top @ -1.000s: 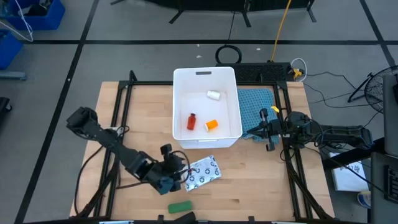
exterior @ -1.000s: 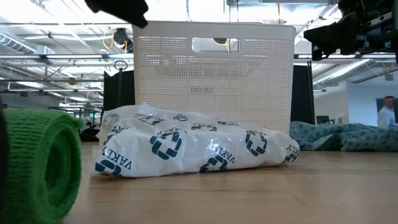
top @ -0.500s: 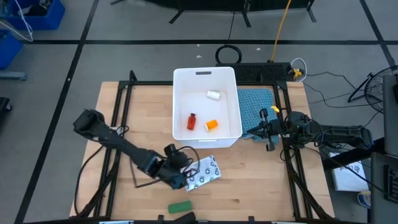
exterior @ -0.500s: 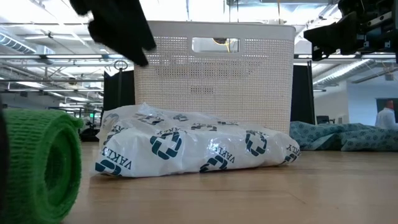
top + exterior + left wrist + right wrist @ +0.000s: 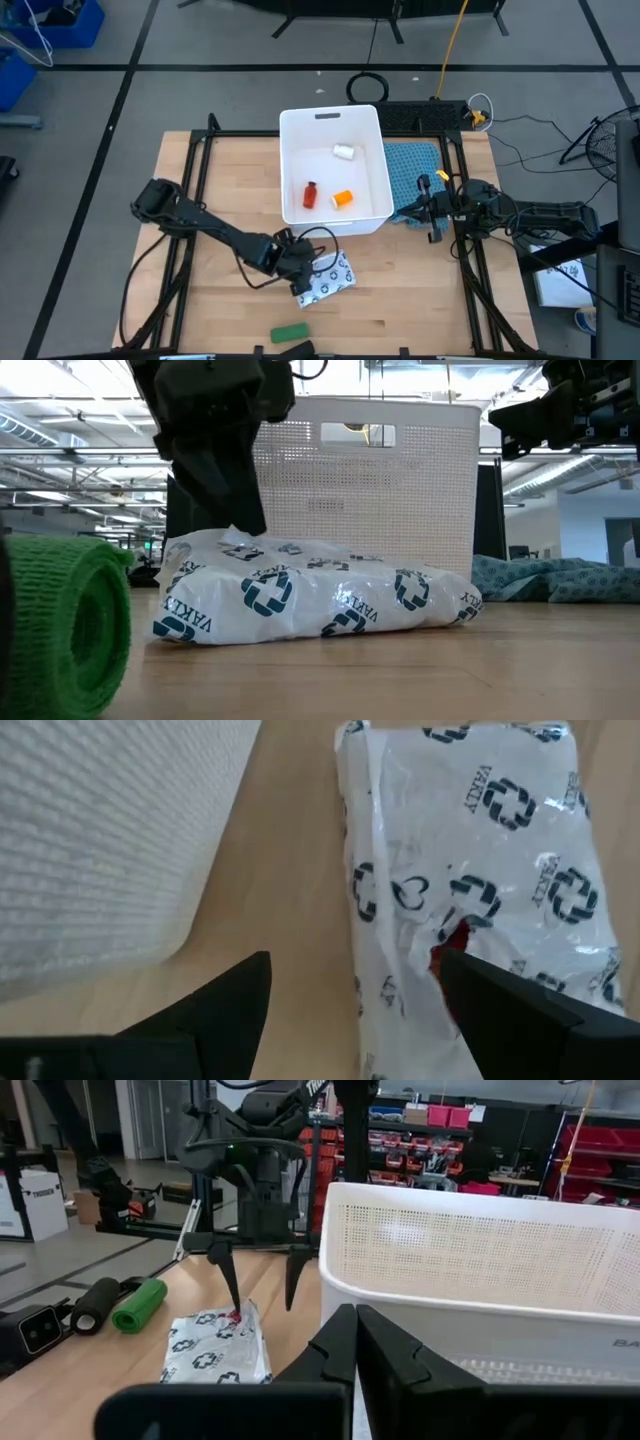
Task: Pick & place medical supplies in basket/bin
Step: Put the mailer bag into the white bin
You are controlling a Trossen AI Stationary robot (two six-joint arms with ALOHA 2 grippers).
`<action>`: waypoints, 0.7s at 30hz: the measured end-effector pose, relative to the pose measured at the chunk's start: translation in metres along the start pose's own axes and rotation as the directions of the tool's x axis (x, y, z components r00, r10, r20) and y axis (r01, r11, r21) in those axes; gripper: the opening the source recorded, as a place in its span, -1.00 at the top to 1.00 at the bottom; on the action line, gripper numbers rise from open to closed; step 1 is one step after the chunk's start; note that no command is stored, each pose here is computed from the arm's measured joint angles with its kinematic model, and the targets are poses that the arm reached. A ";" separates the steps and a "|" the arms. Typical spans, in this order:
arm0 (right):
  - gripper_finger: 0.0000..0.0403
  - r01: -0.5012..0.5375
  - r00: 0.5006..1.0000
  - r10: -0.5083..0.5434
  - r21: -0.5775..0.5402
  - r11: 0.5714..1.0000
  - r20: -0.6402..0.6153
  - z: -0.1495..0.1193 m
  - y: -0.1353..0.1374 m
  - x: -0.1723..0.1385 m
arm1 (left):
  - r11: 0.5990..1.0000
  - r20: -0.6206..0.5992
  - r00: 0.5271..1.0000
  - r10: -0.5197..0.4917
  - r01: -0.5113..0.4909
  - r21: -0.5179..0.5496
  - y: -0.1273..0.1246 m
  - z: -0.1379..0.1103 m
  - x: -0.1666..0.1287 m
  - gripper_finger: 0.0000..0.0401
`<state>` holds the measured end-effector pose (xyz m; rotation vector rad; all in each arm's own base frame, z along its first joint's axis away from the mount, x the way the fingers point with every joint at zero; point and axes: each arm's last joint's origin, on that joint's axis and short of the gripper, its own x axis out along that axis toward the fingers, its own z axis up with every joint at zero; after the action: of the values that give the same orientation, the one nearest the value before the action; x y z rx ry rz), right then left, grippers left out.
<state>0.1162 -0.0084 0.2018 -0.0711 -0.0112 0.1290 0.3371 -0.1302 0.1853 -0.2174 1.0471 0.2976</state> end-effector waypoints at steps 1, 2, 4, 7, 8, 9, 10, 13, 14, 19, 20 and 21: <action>1.00 0.000 1.000 0.000 0.000 1.000 -0.003 0.000 0.000 0.000 | 1.000 -0.006 1.000 -0.004 0.004 -0.002 0.000 0.000 0.002 -0.47; 1.00 0.000 1.000 0.000 0.000 1.000 -0.004 0.000 0.000 0.000 | 1.000 -0.014 1.000 0.000 0.000 0.001 0.000 -0.001 0.004 -0.47; 1.00 0.000 1.000 0.000 0.000 1.000 -0.006 -0.001 0.000 0.000 | 1.000 -0.030 1.000 -0.004 0.004 0.007 -0.001 -0.002 0.007 -0.47; 1.00 -0.001 1.000 0.001 0.001 1.000 -0.012 -0.001 0.000 0.001 | 1.000 -0.043 0.999 -0.005 0.005 0.010 -0.002 -0.004 0.013 -0.45; 1.00 -0.001 1.000 0.001 0.002 1.000 -0.013 -0.001 0.000 0.001 | 1.000 -0.053 0.999 -0.008 0.009 0.017 -0.003 -0.005 0.015 -0.43; 1.00 -0.001 1.000 0.001 0.002 1.000 -0.014 -0.001 0.000 0.001 | 1.000 -0.059 0.998 -0.008 0.009 0.021 -0.003 -0.005 0.017 -0.38; 1.00 -0.001 1.000 0.001 0.002 1.000 -0.015 -0.001 0.000 0.001 | 1.000 -0.060 0.998 -0.006 0.008 0.030 -0.003 -0.006 0.017 -0.31; 1.00 -0.001 1.000 0.001 0.002 1.000 -0.015 -0.001 0.000 0.001 | 0.997 -0.072 0.997 -0.015 0.020 0.070 -0.004 -0.007 0.017 0.04; 1.00 -0.001 1.000 0.001 0.002 1.000 -0.016 -0.001 0.000 0.001 | 0.996 -0.076 0.997 -0.019 0.025 0.081 -0.004 -0.007 0.017 0.20; 1.00 -0.001 1.000 0.000 -0.016 1.000 -0.011 -0.001 0.000 0.001 | 0.984 -0.113 0.992 -0.050 0.068 0.166 -0.005 -0.010 0.013 0.91; 1.00 -0.001 1.000 0.000 -0.017 1.000 -0.012 -0.001 0.000 0.001 | 0.980 -0.114 0.992 -0.055 0.076 0.182 -0.006 -0.011 0.011 0.92; 1.00 -0.001 1.000 0.000 -0.018 1.000 -0.011 -0.001 0.000 0.001 | 0.976 -0.116 0.992 -0.059 0.082 0.202 -0.007 -0.012 0.009 0.92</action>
<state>0.1177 -0.0086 0.2009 -0.0899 -0.0010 0.1291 0.3341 -0.1397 0.1722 -0.0844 1.1676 0.1125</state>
